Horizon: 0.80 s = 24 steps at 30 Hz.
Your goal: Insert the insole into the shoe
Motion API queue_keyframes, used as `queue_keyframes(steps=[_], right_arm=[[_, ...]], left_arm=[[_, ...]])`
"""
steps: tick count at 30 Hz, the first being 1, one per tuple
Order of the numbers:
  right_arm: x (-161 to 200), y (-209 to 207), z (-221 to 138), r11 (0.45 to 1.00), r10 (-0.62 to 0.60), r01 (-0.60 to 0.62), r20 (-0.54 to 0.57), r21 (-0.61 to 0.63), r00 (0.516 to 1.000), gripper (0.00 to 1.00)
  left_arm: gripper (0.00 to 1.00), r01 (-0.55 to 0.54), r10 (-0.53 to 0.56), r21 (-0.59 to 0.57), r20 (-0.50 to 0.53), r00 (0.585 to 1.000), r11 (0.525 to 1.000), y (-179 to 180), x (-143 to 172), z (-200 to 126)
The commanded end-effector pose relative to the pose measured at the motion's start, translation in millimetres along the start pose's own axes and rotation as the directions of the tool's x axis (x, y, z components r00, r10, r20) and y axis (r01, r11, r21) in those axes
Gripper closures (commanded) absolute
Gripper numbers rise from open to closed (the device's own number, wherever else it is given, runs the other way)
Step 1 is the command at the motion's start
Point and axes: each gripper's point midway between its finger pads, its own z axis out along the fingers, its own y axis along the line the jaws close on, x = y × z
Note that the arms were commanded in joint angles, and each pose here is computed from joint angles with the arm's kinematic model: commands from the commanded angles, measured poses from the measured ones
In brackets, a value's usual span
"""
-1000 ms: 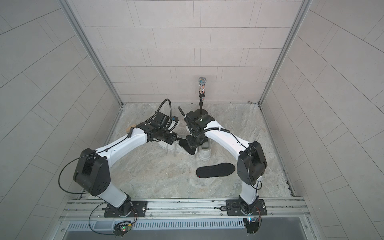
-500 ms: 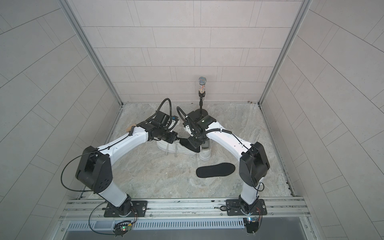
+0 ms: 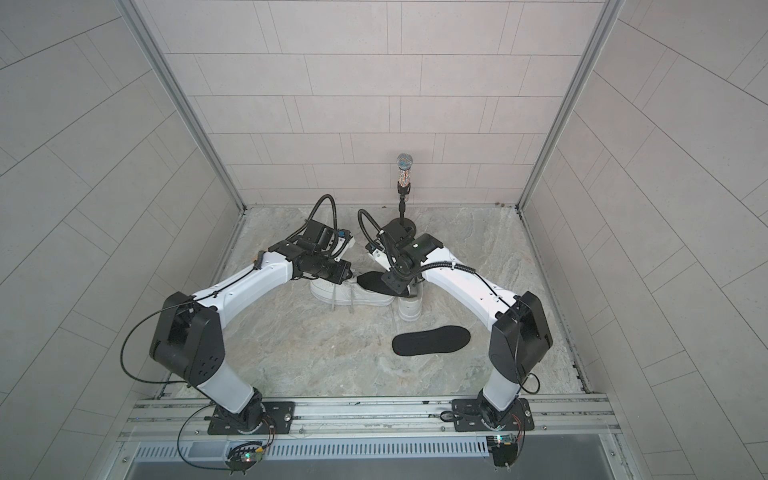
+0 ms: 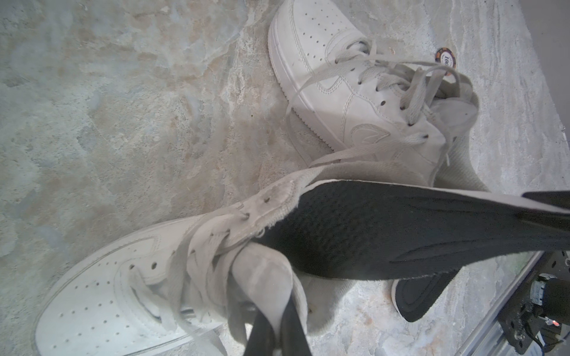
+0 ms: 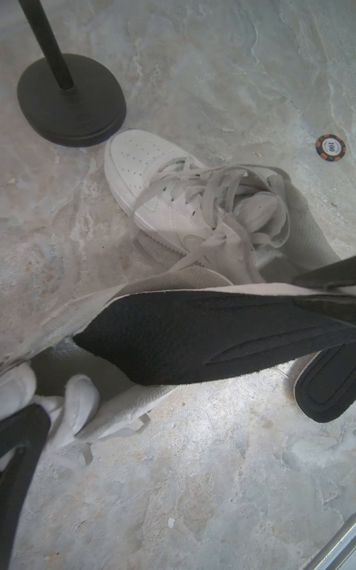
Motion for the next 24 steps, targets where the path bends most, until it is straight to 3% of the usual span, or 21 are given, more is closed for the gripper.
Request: queue_keyframes(steps=[1, 13, 17, 24], right_arm=[[-18, -5, 0, 0.995, -0.101, 0.1, 0.072, 0.023, 0.992, 0.98], [-50, 1, 24, 0.983, -0.162, 0.177, 0.204, -0.058, 0.966, 0.98], [-65, -6, 26, 0.977, -0.204, 0.214, 0.274, -0.007, 0.94, 0.97], [-68, -21, 42, 0.952, -0.307, 0.296, 0.223, 0.08, 0.925, 0.96]], left_arm=[[1.0, -0.014, 0.012, 0.034, 0.047, 0.999, 0.999, -7, -9, -8], [1.0, -0.012, 0.003, 0.078, 0.119, 0.993, 0.997, -13, -19, -12], [1.0, -0.019, 0.002, 0.118, 0.144, 0.99, 0.993, -16, -23, -14], [1.0, -0.046, 0.022, 0.161, 0.148, 0.989, 0.986, -23, -22, -21]])
